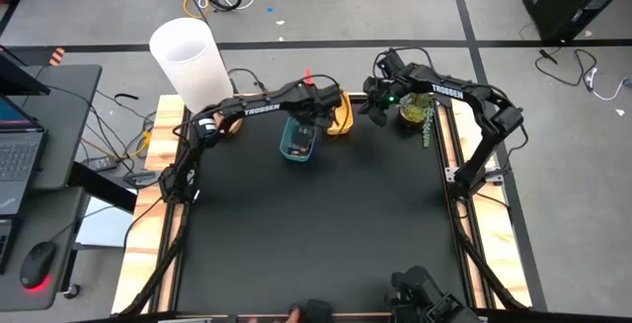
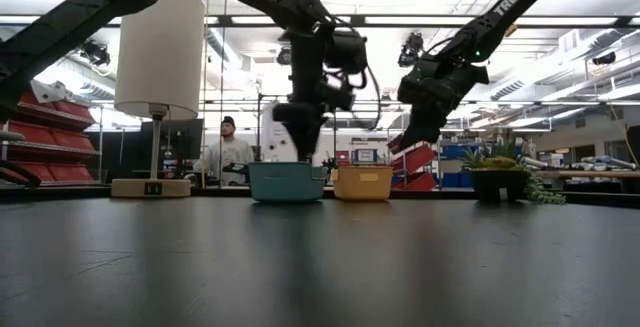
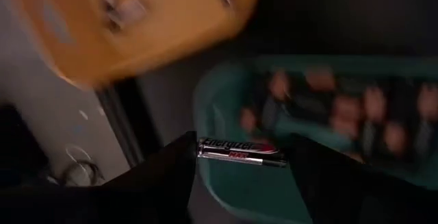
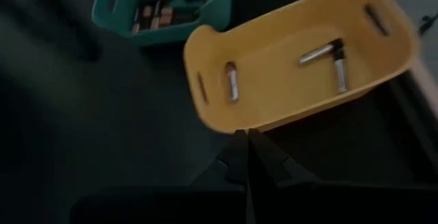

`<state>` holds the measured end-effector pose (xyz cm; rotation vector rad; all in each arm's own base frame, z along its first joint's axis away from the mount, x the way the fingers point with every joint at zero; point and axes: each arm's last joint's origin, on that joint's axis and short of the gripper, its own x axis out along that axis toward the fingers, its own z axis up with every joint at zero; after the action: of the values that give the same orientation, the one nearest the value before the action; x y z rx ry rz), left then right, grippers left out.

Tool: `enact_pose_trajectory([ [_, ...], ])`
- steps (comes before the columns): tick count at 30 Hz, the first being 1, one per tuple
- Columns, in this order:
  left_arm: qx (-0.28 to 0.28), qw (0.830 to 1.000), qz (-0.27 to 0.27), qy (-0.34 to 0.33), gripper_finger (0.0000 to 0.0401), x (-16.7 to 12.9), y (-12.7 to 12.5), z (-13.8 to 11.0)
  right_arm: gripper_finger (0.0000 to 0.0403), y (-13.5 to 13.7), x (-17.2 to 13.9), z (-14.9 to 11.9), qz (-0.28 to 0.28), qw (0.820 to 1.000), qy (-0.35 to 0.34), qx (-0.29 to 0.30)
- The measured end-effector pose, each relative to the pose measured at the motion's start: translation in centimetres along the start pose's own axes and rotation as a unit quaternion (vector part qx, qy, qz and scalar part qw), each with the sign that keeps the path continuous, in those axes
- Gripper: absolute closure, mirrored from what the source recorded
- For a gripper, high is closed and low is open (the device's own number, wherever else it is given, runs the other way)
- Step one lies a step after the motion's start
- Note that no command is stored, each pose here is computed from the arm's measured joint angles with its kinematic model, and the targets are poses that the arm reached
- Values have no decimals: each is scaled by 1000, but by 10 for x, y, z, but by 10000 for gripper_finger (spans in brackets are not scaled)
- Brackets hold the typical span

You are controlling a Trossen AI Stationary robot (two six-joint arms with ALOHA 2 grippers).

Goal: Sort batteries
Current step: Put the silver black battery into the yellow bin

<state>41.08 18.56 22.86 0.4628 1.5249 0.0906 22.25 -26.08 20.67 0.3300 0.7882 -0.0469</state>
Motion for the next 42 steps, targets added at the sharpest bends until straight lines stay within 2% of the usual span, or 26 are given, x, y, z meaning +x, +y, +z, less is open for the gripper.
enact_pose_trajectory([
  [4, -13, 994, 32, -99, 161, -2, 15, 13, 402, -3, -13, 8, -22, 999, -40, 20],
  [7, -20, 982, 54, -180, 161, -3, 26, 23, 402, 3, -28, 15, -38, 997, -65, 18],
  [12, -26, 965, 47, -258, 161, -6, 35, 29, 402, 18, -49, 23, -52, 995, -90, 9],
  [17, -71, 954, 80, -281, 144, -9, 42, 33, 402, 31, -58, 28, -60, 994, -95, -2],
  [21, -98, 944, 135, -286, 111, -10, 49, 35, 402, 41, -58, 32, -54, 993, -99, -16],
  [26, -138, 943, 170, -252, 83, -7, 58, 28, 403, 47, -53, 34, -46, 994, -97, -24],
  [29, -158, 954, 126, -220, 83, -2, 55, 17, 403, 47, -47, 28, -42, 995, -92, -23],
  [33, -182, 957, -15, -225, 99, 0, 51, 0, 403, 44, -34, 14, -40, 994, -104, -11],
  [35, -197, 958, -62, -200, 111, 4, 47, -8, 403, 42, -24, 2, -40, 993, -112, -4],
  [39, -214, 959, -96, -158, 134, 4, 39, -14, 403, 40, -9, -18, -43, 991, -127, -14],
  [42, -205, 961, -98, -160, 149, -8, 25, -5, 403, 41, 1, -31, -46, 987, -148, -31],
])
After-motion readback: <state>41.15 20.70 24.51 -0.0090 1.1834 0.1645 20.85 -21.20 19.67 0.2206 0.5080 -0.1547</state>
